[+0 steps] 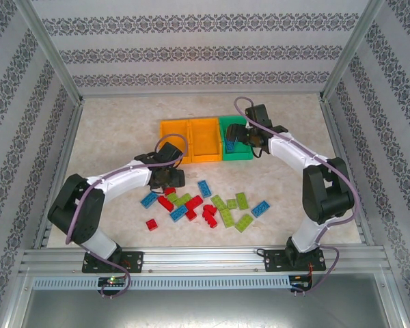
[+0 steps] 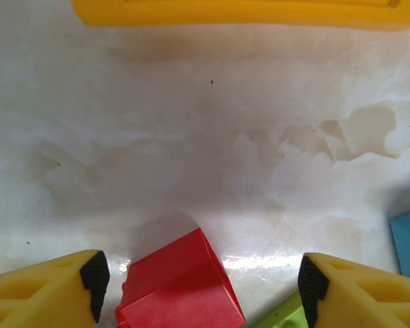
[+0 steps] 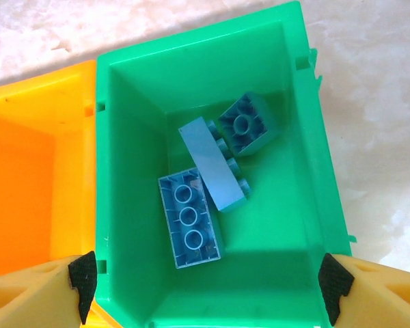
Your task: Sort the legos into containers by color
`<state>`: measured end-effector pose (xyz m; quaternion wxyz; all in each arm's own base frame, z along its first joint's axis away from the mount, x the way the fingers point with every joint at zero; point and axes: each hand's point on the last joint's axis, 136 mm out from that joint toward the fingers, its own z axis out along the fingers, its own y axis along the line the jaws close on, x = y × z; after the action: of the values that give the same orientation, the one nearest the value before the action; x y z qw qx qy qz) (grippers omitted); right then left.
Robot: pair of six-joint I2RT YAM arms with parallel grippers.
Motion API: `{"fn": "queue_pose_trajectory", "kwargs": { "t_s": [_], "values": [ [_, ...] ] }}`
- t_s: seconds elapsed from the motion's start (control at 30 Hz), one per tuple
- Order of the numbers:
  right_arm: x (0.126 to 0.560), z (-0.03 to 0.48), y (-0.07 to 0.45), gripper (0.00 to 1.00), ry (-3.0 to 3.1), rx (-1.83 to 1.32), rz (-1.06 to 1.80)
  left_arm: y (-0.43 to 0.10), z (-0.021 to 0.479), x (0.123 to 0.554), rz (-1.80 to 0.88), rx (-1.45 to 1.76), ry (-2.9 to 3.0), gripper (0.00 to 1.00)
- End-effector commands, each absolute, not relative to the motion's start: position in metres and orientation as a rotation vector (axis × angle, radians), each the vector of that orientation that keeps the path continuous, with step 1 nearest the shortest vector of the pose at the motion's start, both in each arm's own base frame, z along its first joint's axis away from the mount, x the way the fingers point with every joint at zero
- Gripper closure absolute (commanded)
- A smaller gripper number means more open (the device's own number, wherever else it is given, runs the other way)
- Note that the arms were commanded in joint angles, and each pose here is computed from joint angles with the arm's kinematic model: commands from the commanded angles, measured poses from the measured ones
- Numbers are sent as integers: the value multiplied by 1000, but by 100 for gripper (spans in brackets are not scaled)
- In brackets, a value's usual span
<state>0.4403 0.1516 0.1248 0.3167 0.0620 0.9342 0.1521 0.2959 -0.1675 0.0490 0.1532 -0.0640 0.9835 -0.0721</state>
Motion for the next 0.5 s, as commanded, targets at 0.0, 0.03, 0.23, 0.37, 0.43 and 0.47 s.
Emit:
{"fn": "queue_pose_trajectory", "kwargs": {
  "t_s": [0.0, 0.03, 0.23, 0.37, 0.43, 0.47],
  "values": [
    [439, 138, 146, 13, 2416, 163, 416, -168, 45, 292, -229, -254, 2874, 28],
    [439, 138, 145, 13, 2413, 165, 418, -168, 43, 291, -234, -258, 2881, 29],
    [437, 138, 139, 13, 2410, 177, 419, -167, 40, 287, -234, -285, 2894, 30],
    [437, 136, 136, 13, 2410, 184, 425, -166, 39, 285, -227, -294, 2904, 30],
    [437, 136, 136, 13, 2407, 191, 433, -168, 37, 286, -236, -296, 2904, 31],
    [436, 135, 135, 13, 2408, 192, 436, -170, 37, 288, -246, -297, 2903, 32]
  ]
}}
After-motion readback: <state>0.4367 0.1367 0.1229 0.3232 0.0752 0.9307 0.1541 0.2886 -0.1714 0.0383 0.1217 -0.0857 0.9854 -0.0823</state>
